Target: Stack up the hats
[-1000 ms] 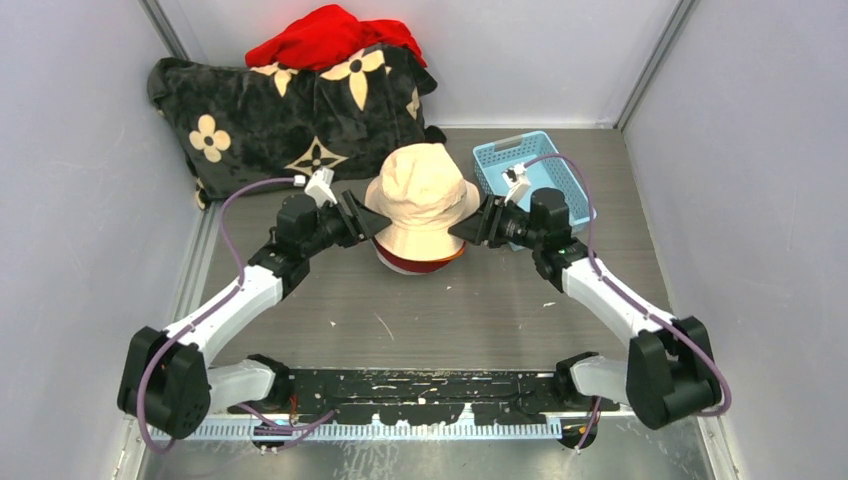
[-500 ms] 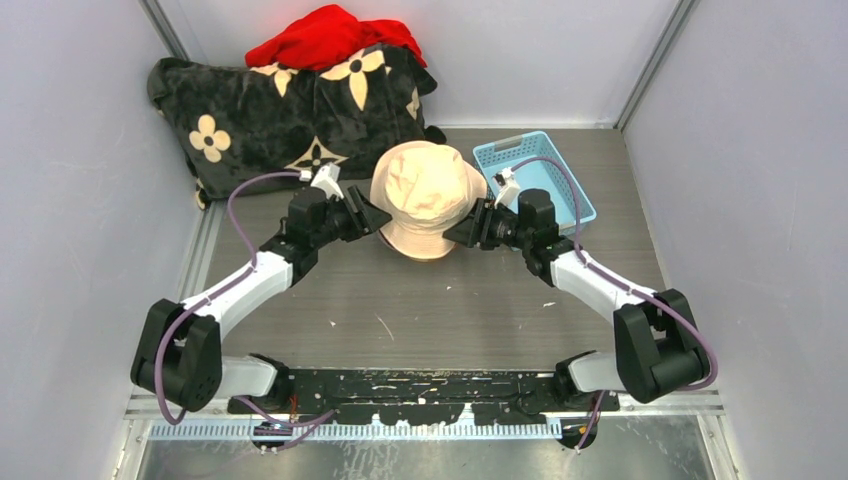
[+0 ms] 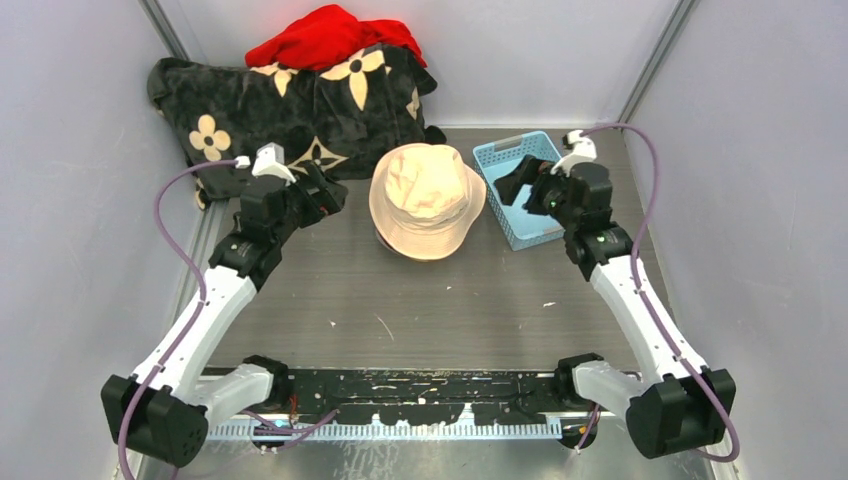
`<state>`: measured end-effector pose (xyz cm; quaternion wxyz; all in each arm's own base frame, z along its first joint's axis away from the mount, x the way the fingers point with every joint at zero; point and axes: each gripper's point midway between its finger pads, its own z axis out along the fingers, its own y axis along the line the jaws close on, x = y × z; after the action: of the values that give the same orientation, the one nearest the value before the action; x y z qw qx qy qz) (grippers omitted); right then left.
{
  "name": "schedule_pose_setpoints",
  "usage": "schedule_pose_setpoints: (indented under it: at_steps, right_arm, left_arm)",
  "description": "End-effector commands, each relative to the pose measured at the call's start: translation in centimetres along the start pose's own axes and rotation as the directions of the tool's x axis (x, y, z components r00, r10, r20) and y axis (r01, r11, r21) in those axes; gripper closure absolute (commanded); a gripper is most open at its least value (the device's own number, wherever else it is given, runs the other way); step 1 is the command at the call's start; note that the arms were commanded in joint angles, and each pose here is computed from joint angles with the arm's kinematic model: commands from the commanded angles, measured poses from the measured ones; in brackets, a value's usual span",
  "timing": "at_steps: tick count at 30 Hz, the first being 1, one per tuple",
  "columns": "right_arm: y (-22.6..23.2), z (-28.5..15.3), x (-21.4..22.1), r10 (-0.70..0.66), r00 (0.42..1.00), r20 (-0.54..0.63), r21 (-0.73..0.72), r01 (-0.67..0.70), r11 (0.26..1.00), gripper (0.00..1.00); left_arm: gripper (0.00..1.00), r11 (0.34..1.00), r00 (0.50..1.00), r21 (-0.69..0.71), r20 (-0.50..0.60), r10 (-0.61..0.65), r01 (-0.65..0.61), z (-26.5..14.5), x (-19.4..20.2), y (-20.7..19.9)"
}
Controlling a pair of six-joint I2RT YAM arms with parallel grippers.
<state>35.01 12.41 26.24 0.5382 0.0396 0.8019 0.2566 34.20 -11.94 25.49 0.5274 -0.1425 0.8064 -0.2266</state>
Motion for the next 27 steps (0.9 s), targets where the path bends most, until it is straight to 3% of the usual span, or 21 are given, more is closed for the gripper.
schedule_pose_setpoints:
  at_steps: [1,8,11,15,19,22,27]
  right_arm:
    - [-2.7,-0.9,-2.7,-0.01,0.998,0.06,0.115,0.003,0.993,0.0]
    - [-0.1,0.8,-3.2,0.038,0.997,0.072,-0.076,-0.033,0.997,0.02]
    - [0.9,1.6,-2.8,0.074,0.996,0.043,-0.228,-0.062,0.972,0.03]
    - [0.7,2.5,-2.0,0.104,0.994,0.017,-0.276,-0.096,0.956,0.04]
    - [-0.8,2.9,-2.3,0.085,0.996,0.04,-0.198,-0.076,0.977,0.0]
    - [-3.9,3.2,-3.3,0.123,0.988,0.089,-0.002,-0.124,0.992,0.0]
    - [-8.7,2.6,-5.2,0.194,0.945,0.264,0.247,-0.261,0.933,0.0]
  left_arm:
    - [0.01,0.998,1.0,-0.054,0.017,0.026,-0.025,-0.7,-1.0,0.9]
    - [0.0,0.999,0.999,0.021,-0.045,-0.032,0.033,1.3,0.7,-0.2]
    - [0.0,0.99,0.994,0.092,-0.049,-0.101,0.106,2.6,1.0,-0.7]
    - [0.0,0.959,0.979,0.2,-0.053,-0.196,0.203,3.6,0.7,-1.3]
    - [0.0,0.97,0.983,0.159,-0.04,-0.178,0.182,3.8,0.4,-0.6]
    - [0.0,0.98,0.986,0.109,-0.017,-0.165,0.166,3.7,-0.5,0.0]
    - [0.0,0.988,0.989,0.056,0.006,-0.147,0.146,3.8,-1.3,0.7]
